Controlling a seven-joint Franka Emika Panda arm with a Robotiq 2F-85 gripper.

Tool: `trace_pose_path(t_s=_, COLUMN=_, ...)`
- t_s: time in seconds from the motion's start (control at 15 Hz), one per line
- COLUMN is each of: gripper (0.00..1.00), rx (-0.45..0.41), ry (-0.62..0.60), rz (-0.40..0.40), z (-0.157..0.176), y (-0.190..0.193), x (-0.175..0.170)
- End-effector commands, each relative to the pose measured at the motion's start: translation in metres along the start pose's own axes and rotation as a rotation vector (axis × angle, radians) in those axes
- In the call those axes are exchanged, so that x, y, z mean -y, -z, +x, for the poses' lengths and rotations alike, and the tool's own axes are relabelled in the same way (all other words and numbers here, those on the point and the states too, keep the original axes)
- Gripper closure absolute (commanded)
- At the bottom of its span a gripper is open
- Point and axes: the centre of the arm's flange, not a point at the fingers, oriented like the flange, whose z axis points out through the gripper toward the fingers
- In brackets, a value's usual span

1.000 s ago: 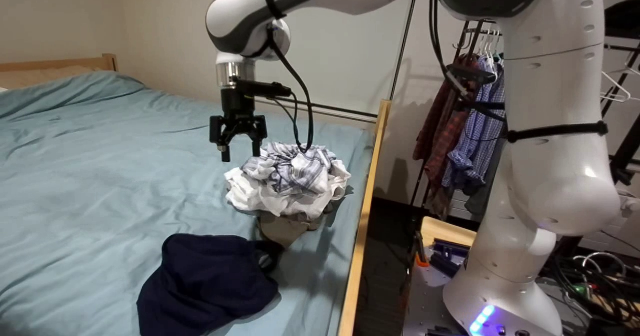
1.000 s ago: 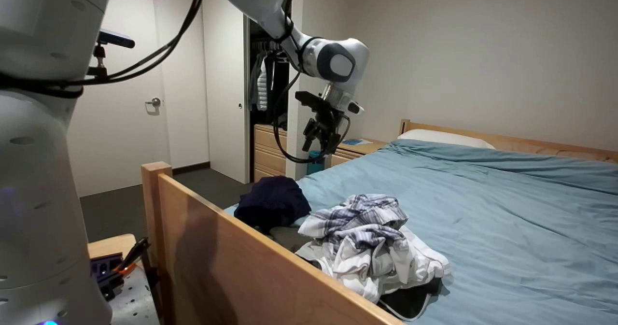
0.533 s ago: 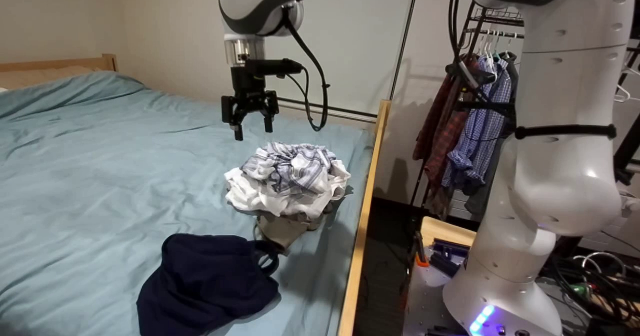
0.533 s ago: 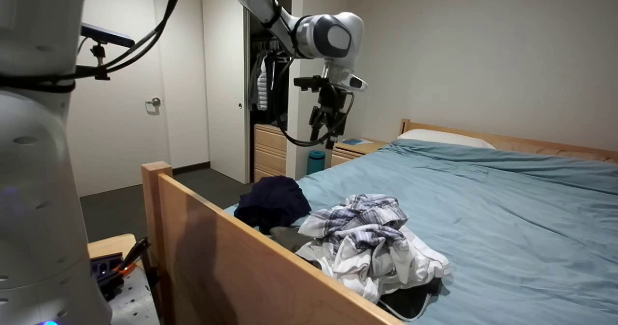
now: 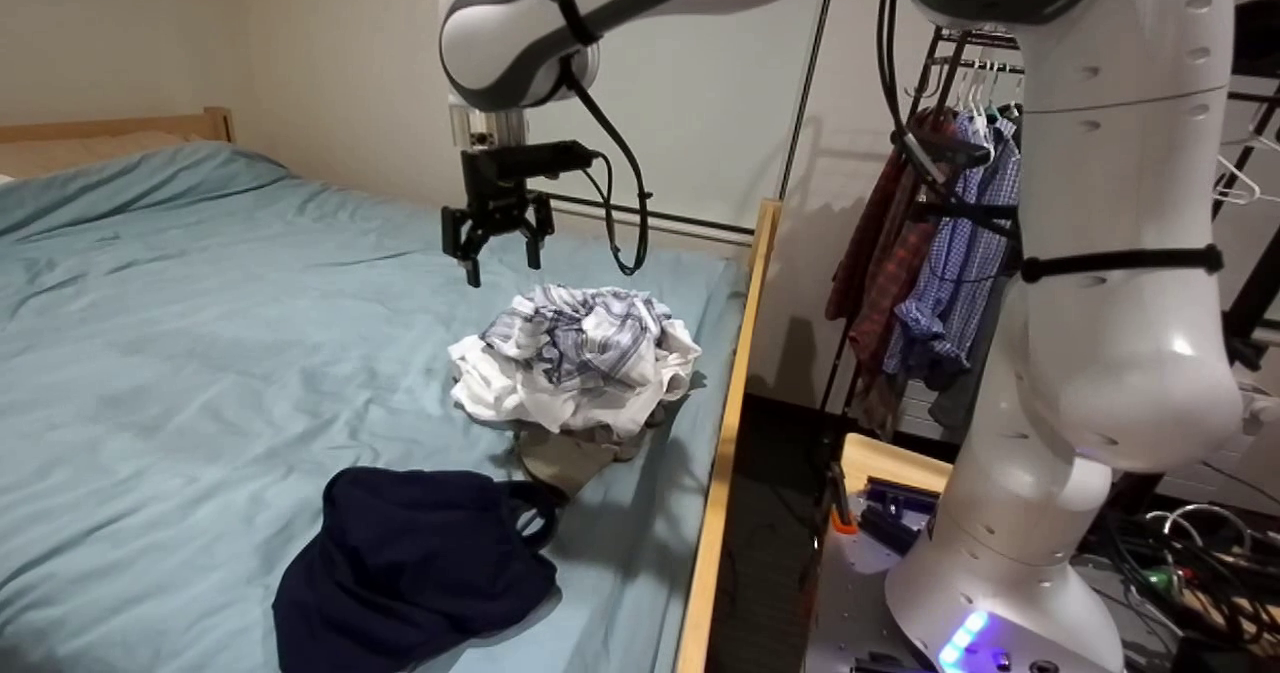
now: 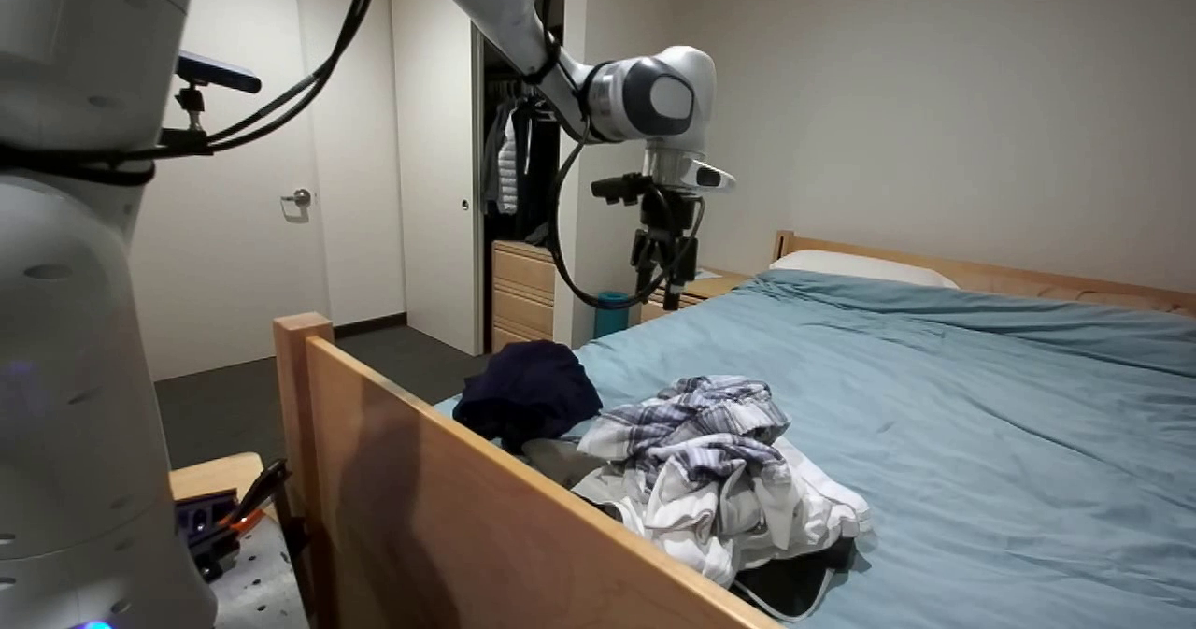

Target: Move the blue and checked clothes to the left

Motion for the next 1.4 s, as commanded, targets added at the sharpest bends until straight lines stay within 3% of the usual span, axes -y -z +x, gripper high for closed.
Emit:
trace_pose_path(t_s=0.0, gripper=0.00, rx=-0.035, ry=-0.031, rz=-0.013, z=0.024, y=-0.031, x=-0.026)
trace_pose_path(t_s=0.27, gripper=0.00, rx=-0.051, ry=-0.043, rz=-0.015, z=0.032, y=-0.062, x=-0.065)
trace_pose_path(t_s=0.53, gripper=0.00, rx=-0.038, ry=-0.107, rz=-0.090, z=0.022, y=-0.077, x=-0.102)
trace_pose_path(t_s=0.73, gripper=0.00, rx=0.018, ry=-0.161, rz=-0.130, z=0.023, y=-0.094, x=-0.116)
trace_pose_path(t_s=1.07, gripper=0.00, rx=0.114, ry=-0.378, rz=0.025, z=0.022, y=-0.130, x=-0.115)
trace_pose_path(t_s=1.33, gripper=0.00, rx=0.192, ry=-0.550, rz=0.100, z=0.002, y=-0.158, x=-0.147)
